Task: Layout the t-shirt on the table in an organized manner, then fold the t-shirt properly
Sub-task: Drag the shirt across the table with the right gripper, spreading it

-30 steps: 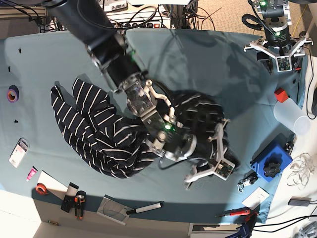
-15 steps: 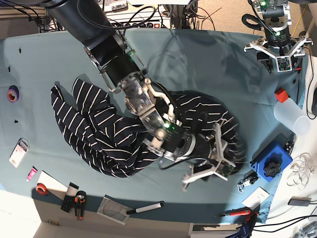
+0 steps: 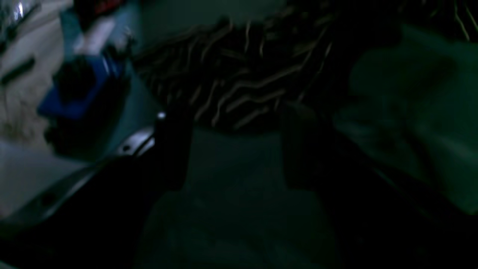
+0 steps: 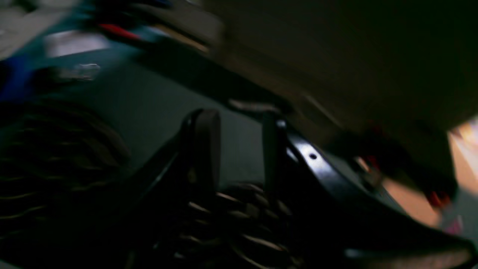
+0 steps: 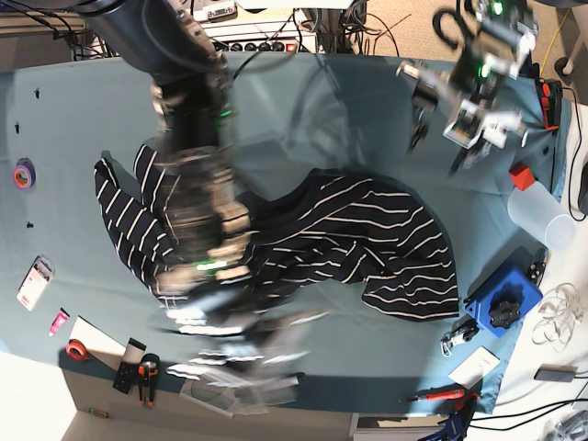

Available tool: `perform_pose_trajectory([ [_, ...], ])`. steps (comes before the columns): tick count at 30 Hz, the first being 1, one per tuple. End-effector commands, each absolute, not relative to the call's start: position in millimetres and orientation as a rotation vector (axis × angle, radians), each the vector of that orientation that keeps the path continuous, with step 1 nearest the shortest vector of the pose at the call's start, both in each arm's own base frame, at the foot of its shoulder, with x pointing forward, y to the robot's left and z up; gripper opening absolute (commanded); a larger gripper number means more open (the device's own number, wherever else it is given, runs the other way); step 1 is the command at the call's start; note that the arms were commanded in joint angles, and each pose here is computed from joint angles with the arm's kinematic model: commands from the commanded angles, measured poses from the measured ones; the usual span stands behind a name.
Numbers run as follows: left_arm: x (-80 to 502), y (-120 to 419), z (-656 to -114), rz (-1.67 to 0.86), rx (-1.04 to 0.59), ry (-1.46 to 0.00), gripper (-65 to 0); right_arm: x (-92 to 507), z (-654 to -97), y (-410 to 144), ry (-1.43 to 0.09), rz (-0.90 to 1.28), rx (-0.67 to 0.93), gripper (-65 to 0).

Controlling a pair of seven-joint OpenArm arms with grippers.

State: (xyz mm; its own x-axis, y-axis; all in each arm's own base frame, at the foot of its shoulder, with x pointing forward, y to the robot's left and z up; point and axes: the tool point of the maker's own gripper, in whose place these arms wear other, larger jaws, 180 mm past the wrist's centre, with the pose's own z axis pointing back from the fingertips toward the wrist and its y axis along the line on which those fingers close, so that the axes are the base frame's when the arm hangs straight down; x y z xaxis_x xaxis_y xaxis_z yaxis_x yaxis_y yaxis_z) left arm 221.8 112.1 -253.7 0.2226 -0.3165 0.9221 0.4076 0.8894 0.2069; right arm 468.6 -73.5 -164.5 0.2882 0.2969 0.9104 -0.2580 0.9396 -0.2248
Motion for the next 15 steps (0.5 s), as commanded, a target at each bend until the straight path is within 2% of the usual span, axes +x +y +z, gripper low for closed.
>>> perform_pose_trajectory([
  [1,225.0,109.0,-240.9,-0.533,-0.089,-1.298,-30.3,471.6,-151.6,-87.8,-1.267,0.331,-0.041,-45.9],
  [9,217.5,57.9,-252.4,-0.905,-0.118,-1.257,-30.3,444.4,-203.2,-205.2,-1.128,0.099,-0.128,-45.9],
  [15,226.6,28.8,-278.8,-1.015,-0.138,-1.242,-33.0,414.5,-239.2,-248.5,-1.017,0.015,-0.156,-45.9],
])
